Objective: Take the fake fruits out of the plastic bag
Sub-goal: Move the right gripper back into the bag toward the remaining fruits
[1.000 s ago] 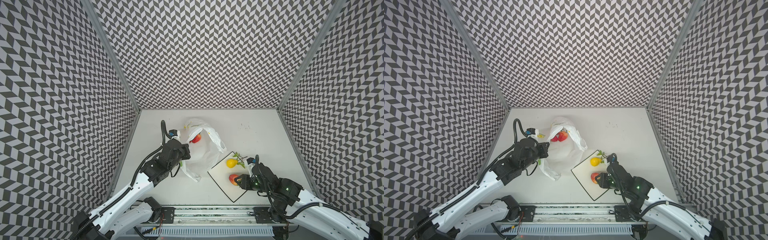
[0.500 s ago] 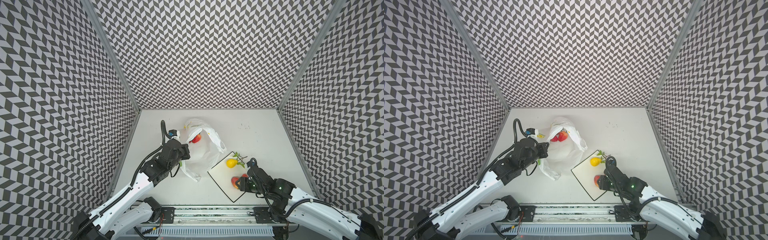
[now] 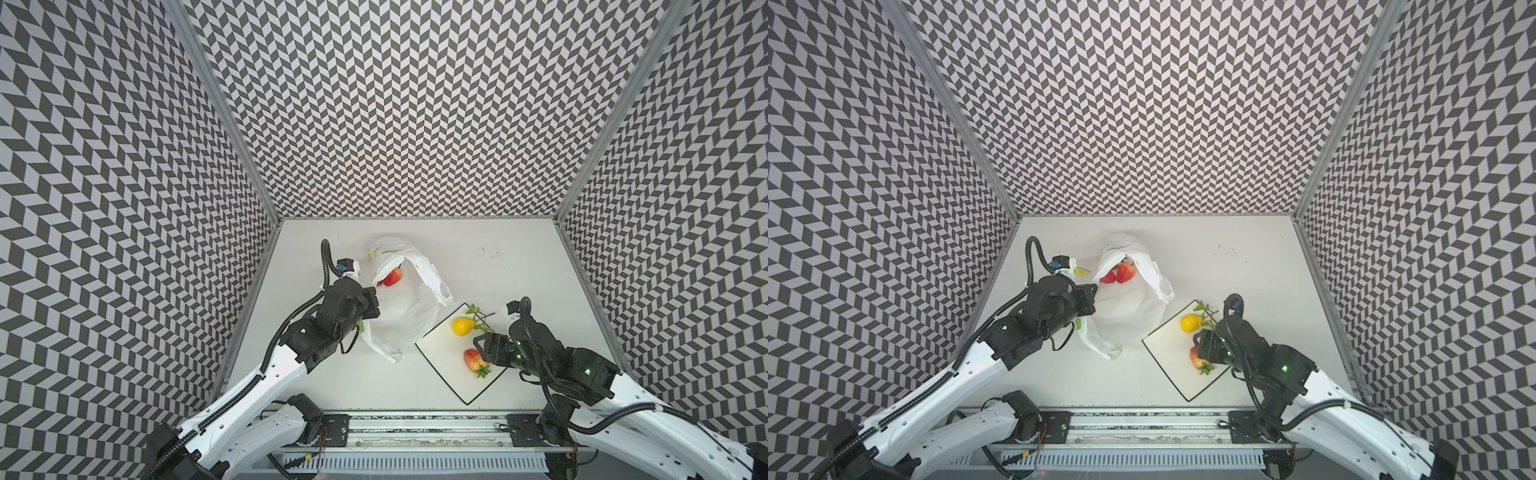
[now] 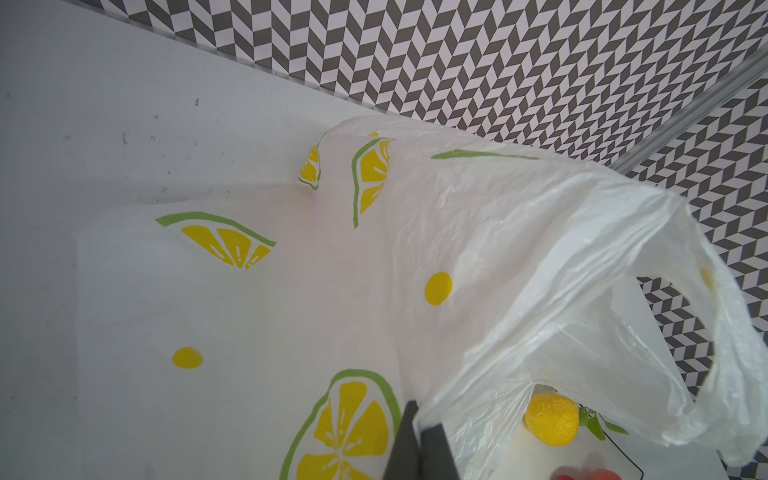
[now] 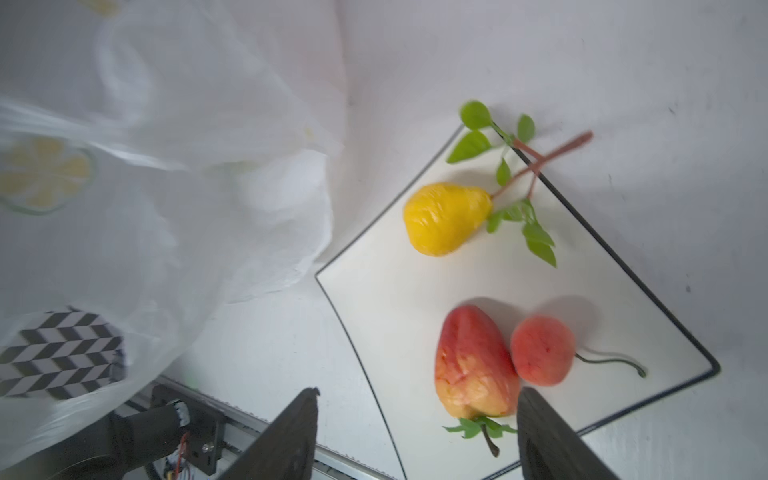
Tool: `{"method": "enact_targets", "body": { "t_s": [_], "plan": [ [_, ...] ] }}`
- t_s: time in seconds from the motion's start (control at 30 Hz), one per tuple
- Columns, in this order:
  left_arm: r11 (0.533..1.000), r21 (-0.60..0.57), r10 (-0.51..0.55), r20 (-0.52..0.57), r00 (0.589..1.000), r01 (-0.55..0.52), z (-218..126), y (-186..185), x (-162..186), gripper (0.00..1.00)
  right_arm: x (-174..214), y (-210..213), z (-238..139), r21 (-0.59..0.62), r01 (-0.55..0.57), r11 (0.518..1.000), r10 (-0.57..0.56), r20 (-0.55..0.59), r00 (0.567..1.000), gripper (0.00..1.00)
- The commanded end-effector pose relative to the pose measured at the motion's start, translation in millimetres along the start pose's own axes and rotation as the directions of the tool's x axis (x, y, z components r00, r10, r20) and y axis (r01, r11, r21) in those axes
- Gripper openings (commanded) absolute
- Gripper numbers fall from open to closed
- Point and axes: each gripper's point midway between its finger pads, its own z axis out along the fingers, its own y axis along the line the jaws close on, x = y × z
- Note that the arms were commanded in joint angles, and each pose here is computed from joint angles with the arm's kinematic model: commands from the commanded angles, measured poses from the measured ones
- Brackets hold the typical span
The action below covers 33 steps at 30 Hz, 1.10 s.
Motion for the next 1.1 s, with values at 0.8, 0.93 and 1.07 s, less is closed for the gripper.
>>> {"method": "enact_targets", "body": {
  "t_s": [0.8,0.93,1.07],
  "plan": [
    [0.998,0.020,0.054,-0.006,0.998,-0.054,-13.9,-2.4,-6.7,0.00,-9.3,167.8,139.7,-0.208,0.869,0.448,-0.820,0.292,0.492,0.43],
    [0.998,0.019,0.054,-0.007,0.999,-0.054,-15.8,-1.3,-5.9,0.00,-10.2,173.9,172.0,-0.220,0.804,0.552,-0.777,0.215,0.592,0.42],
    [0.999,0.019,0.033,0.002,0.999,-0.033,-18.4,2.1,-3.7,0.00,-21.2,176.3,201.4,-0.226,0.593,0.773,-0.573,0.151,0.805,0.44]
  ]
}}
